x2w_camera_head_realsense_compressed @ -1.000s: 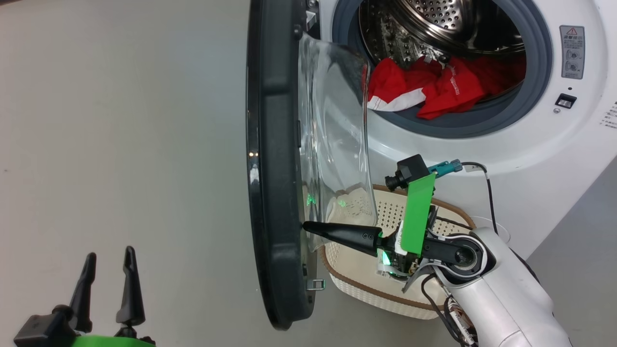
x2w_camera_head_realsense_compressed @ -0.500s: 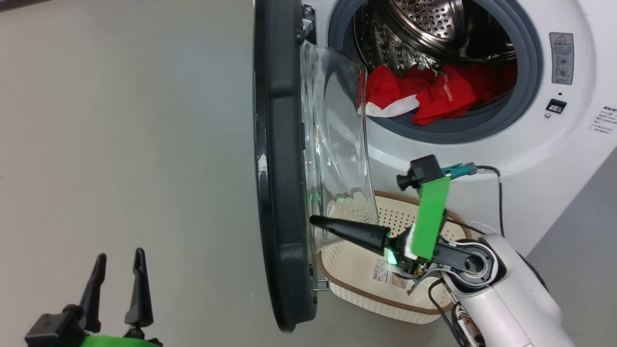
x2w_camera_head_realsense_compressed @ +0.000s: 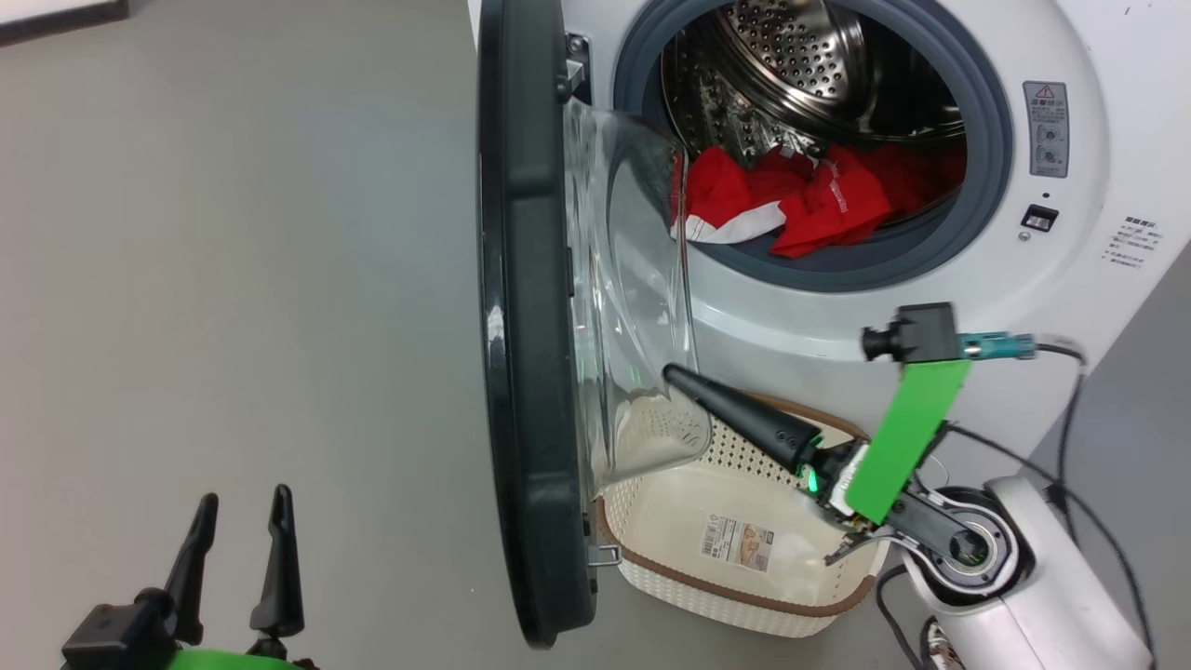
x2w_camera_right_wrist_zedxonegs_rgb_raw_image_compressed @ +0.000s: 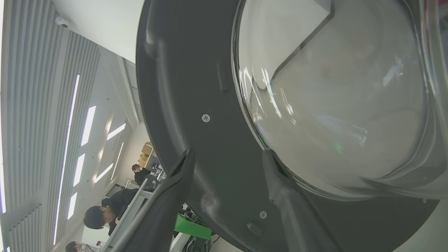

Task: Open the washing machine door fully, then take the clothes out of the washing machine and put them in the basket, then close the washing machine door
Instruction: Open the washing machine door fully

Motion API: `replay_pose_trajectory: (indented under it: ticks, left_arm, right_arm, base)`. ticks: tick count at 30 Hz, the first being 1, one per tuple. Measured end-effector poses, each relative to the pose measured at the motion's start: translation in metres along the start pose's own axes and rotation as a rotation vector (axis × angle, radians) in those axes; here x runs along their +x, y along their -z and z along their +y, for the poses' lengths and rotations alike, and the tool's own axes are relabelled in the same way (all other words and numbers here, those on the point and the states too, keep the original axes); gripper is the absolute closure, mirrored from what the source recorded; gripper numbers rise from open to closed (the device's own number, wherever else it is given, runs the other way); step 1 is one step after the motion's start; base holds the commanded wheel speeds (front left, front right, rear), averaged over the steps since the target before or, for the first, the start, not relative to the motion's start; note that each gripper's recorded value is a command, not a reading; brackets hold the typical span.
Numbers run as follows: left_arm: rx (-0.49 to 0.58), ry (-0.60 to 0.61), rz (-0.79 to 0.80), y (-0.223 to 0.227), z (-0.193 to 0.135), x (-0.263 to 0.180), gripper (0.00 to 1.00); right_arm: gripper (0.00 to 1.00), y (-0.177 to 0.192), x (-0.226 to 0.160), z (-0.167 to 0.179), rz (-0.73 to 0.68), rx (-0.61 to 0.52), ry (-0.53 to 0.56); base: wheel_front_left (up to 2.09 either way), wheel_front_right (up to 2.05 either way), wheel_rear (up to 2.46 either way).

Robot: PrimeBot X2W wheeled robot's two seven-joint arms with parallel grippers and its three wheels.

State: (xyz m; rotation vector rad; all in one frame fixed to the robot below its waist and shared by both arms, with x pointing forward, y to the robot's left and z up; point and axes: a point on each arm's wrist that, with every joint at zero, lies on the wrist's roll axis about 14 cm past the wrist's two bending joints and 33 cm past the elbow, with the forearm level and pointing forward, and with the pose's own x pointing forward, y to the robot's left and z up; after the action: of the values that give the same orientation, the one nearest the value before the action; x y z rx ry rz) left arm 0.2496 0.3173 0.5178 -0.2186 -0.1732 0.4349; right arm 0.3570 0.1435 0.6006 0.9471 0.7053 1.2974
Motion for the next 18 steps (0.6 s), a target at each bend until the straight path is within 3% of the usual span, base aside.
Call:
replay_pose_trajectory:
  ticks: [10,18]
  left_arm:
    - [0.001,0.011,0.014,0.005,-0.003,-0.001,0.0]
    - [-0.001,0.027,0.005,0.002,-0.008,0.002,0.0]
  right_arm:
    - [0.0,-0.03,-0.028,-0.007,-0.262,-0.207,0.087]
    - [0.0,-0.054,-0.052,-0.022,-0.46,-0.467,0.189]
  base:
    - [0.0,0.0,0.0]
    - [0.0,0.0,0.0]
